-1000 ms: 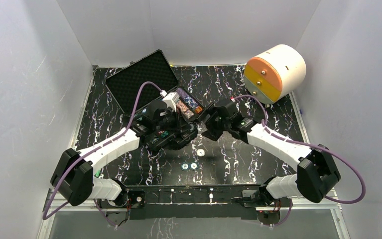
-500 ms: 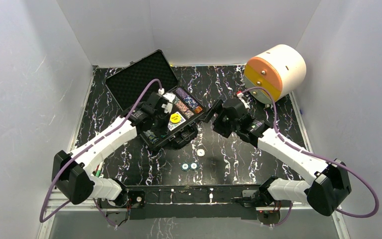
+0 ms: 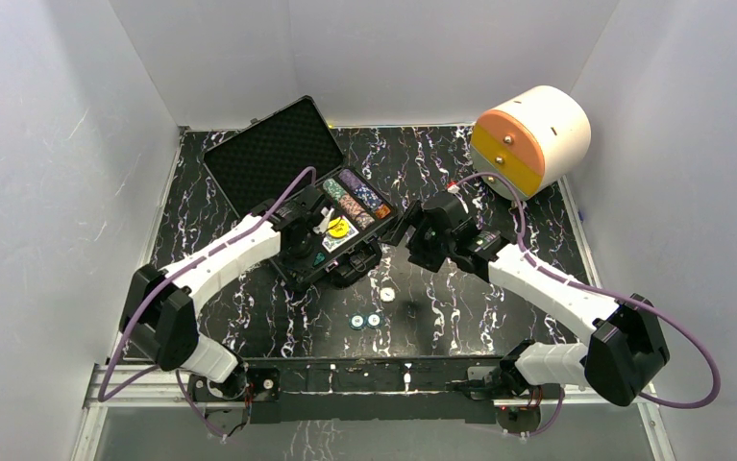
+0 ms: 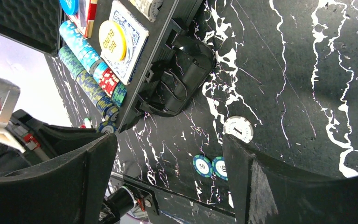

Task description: Pack up texas hold em set

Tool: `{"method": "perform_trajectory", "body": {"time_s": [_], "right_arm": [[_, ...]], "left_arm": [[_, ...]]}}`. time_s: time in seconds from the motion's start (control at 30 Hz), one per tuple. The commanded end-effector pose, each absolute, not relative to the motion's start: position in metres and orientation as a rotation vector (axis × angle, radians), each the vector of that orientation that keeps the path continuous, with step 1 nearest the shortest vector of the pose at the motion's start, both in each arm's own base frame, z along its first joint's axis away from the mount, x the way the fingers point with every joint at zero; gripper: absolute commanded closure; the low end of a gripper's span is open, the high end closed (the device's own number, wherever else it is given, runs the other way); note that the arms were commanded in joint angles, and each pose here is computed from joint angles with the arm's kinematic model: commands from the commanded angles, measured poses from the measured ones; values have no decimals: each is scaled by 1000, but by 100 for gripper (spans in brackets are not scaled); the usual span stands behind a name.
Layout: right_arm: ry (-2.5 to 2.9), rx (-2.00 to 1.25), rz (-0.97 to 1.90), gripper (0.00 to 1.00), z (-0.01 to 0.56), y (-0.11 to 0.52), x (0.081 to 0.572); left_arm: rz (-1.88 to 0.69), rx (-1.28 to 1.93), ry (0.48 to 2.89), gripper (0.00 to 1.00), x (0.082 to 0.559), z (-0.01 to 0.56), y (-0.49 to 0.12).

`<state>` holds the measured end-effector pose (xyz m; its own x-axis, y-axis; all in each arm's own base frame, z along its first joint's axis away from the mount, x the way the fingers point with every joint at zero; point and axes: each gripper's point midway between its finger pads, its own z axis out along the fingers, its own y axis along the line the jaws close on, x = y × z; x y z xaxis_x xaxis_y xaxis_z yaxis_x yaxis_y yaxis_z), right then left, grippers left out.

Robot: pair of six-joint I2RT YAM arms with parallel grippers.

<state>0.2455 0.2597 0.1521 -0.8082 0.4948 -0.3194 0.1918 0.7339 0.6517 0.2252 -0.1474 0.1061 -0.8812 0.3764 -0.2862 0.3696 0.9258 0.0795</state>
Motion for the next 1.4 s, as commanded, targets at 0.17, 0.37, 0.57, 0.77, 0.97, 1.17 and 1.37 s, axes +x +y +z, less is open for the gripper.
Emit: {"method": "perform_trajectory", "body": {"time_s": [0.17, 0.37, 0.57, 0.77, 0.97, 1.17, 1.37], "right_arm": [[2393, 432, 968, 11, 178, 277, 252], [2438, 405, 995, 12, 171, 285, 250], [2451, 368, 1018, 12, 169, 291, 249], [2459, 354, 1021, 12, 168, 293, 249], [2468, 351, 1023, 12, 166, 295, 249], [2481, 356, 1016, 12, 162, 293, 247], [2484, 364, 1006, 12, 161, 292, 247]], "left_arm": [[125, 562, 2751, 100, 251, 108, -142], [170, 591, 2758, 100, 254, 103, -139], [194, 644, 2764, 100, 252, 99, -135], [240, 662, 2793, 88, 247, 96, -128], [245, 660, 2785, 80, 248, 103, -127], [238, 677, 2776, 83, 248, 107, -127], [200, 666, 2773, 75, 246, 114, -131]]}}
